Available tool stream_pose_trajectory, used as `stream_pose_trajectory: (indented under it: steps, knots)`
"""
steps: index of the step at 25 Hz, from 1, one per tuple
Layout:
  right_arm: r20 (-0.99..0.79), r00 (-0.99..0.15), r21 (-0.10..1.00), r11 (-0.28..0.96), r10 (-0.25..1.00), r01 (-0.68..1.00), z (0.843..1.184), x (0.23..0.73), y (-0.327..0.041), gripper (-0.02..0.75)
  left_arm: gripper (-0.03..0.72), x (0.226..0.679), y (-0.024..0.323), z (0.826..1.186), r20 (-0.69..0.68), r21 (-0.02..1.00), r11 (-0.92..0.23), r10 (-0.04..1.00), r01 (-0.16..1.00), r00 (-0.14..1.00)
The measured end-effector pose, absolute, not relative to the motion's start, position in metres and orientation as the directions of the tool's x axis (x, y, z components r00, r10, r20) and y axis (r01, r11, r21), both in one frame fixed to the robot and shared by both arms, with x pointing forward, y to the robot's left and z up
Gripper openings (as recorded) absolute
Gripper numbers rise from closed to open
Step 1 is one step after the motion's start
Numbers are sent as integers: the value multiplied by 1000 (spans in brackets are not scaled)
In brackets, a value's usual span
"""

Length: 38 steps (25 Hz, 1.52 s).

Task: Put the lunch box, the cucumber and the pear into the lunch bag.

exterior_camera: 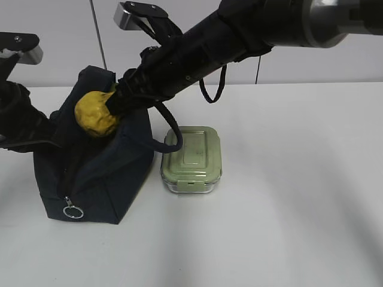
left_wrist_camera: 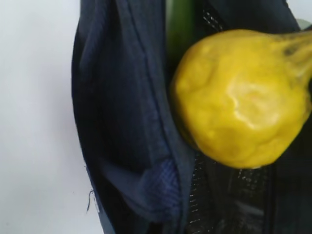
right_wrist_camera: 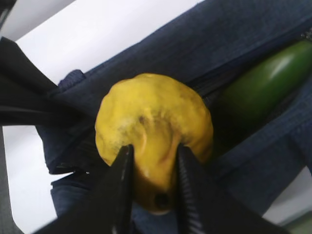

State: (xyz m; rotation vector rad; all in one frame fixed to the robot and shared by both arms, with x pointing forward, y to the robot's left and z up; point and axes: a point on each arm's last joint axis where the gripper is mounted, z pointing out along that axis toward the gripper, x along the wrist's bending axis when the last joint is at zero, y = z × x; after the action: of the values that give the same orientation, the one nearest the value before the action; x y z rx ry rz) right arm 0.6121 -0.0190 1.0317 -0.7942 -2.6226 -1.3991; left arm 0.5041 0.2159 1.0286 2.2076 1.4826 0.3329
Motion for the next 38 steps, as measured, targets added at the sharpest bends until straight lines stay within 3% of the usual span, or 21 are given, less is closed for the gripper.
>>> stream_pose_trajectory:
  steps: [3,7,9,12,16,19,21,23,26,32,38]
  knots:
    - [290,-868,745,475,402,469,1031,611,-20,230,-16,504,216,1029,-52,497,-315,919,808,391]
    - [318,-865,747,460,388,481,1045,611,-17,427,-16,504,216,1029,-52,495,-317,919,809,392]
    - [323,-867,752,453,381,479,1057,612,-17,473,-16,504,216,1028,-53,494,-317,919,810,392]
    - [297,-860,759,444,414,476,1081,615,-28,482,-16,504,216,1028,-53,493,-317,919,810,392]
    - [286,-794,733,412,536,542,1100,623,-74,454,-16,504,216,1028,-53,492,-318,918,811,392]
    - [388,-660,636,331,643,697,1069,625,-117,430,-16,503,216,1028,-53,491,-318,918,811,392]
    - [483,-520,561,207,705,801,1035,622,-145,424,-16,503,216,1028,-53,491,-318,918,811,392]
    - [598,-373,475,60,709,878,1004,617,-170,422,-16,503,216,1028,-53,491,-318,918,811,392]
    - [703,-234,365,-58,671,929,962,615,-197,424,-16,503,216,1028,-54,490,-318,918,812,392]
    - [744,-240,325,-24,624,945,923,628,-203,535,-16,503,216,1028,-55,486,-319,918,813,393]
    - [756,-269,341,-8,597,940,916,647,-200,558,-16,502,216,1028,-56,479,-321,918,817,394]
